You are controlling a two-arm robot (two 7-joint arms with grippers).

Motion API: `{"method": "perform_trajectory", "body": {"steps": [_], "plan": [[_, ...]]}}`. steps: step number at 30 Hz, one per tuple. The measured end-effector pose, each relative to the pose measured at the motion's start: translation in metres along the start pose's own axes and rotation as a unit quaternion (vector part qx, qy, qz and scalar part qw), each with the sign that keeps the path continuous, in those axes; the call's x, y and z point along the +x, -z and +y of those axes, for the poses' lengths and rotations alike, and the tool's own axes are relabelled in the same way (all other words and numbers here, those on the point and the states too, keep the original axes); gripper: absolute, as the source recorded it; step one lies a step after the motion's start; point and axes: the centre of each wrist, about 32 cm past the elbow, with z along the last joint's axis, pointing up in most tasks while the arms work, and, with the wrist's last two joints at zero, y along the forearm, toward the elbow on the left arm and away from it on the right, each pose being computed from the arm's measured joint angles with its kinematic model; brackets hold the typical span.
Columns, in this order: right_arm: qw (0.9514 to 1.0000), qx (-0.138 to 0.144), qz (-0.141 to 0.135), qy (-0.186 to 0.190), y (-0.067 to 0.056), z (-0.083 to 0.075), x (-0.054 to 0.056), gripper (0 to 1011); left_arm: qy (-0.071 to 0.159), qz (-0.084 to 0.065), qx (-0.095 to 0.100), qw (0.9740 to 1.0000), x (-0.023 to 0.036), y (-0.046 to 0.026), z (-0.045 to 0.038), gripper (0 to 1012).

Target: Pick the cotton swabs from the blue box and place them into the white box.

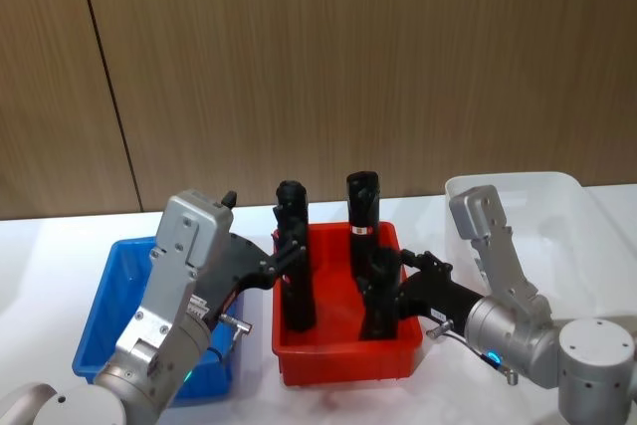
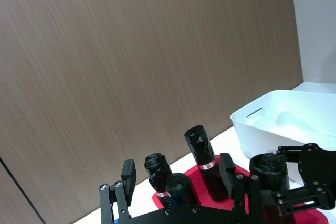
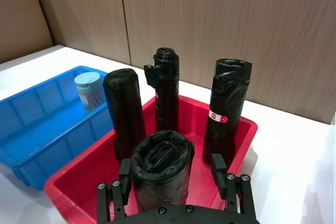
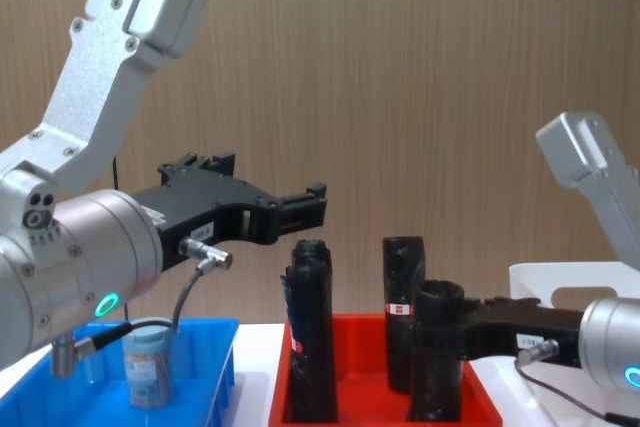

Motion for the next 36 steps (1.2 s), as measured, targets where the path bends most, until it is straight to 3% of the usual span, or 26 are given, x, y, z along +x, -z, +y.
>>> {"method": "perform_trajectory", "body": {"steps": [8, 15, 25, 36], "plan": [[1.0, 0.0, 0.003, 0.007, 0.001, 0.006, 0.003, 766, 0.0, 0.0, 0.0, 1.0, 0.0, 0.0, 0.0, 1004], [0.9999, 0.002, 0.005, 0.009, 0.001, 0.008, 0.004, 532, 0.0, 0.0, 0.0, 1.0, 0.0, 0.0, 0.0, 1004], [0.9998, 0.016, -0.002, 0.008, -0.008, 0.007, 0.0, 450, 0.0, 0.0, 0.0, 1.0, 0.0, 0.0, 0.0, 1004], [0.9978, 0.065, -0.013, 0.012, -0.038, -0.004, -0.003, 390, 0.0, 0.0, 0.0, 1.0, 0.0, 0.0, 0.0, 1004]]}}
